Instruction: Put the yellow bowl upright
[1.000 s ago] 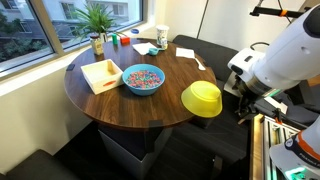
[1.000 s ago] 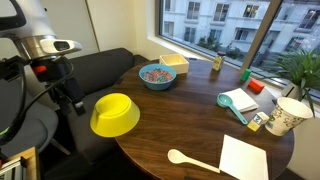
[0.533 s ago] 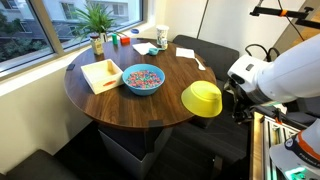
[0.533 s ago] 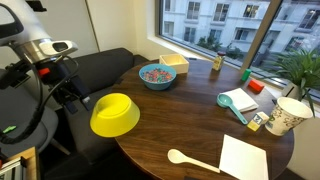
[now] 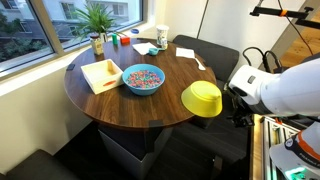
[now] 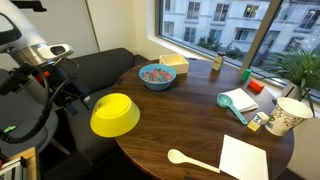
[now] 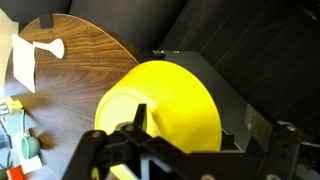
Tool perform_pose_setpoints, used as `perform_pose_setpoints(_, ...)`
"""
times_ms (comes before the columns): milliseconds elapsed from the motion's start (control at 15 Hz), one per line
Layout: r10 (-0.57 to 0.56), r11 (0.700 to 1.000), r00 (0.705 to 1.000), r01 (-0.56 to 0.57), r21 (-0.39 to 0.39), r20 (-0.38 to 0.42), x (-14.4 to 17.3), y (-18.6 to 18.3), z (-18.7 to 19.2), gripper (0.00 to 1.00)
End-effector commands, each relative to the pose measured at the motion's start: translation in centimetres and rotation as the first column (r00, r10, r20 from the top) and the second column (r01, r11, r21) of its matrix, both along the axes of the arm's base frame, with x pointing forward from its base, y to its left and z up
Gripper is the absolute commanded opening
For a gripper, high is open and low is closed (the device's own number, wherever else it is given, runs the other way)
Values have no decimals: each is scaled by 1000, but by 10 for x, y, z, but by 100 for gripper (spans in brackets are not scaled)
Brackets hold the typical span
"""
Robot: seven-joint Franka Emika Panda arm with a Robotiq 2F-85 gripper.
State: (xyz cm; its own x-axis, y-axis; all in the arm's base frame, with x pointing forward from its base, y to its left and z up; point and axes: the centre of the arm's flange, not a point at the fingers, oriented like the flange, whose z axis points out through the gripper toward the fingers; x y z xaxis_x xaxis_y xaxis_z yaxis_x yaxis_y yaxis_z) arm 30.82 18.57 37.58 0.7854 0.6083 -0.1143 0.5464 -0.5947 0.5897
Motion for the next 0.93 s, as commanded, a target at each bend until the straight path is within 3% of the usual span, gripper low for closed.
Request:
perform_pose_setpoints(0, 9, 1000, 1000, -9, -8, 2, -1, 1, 0, 100)
perform_pose_setpoints(133, 14, 1000, 1000, -13, -13, 4, -1, 2, -1, 100)
perform_pose_setpoints(467, 44, 992, 998, -49, -116, -46, -3, 10, -20, 100)
perform_pose_setpoints(867, 106, 953, 993, -116, -278, -53, -10, 20, -29, 100)
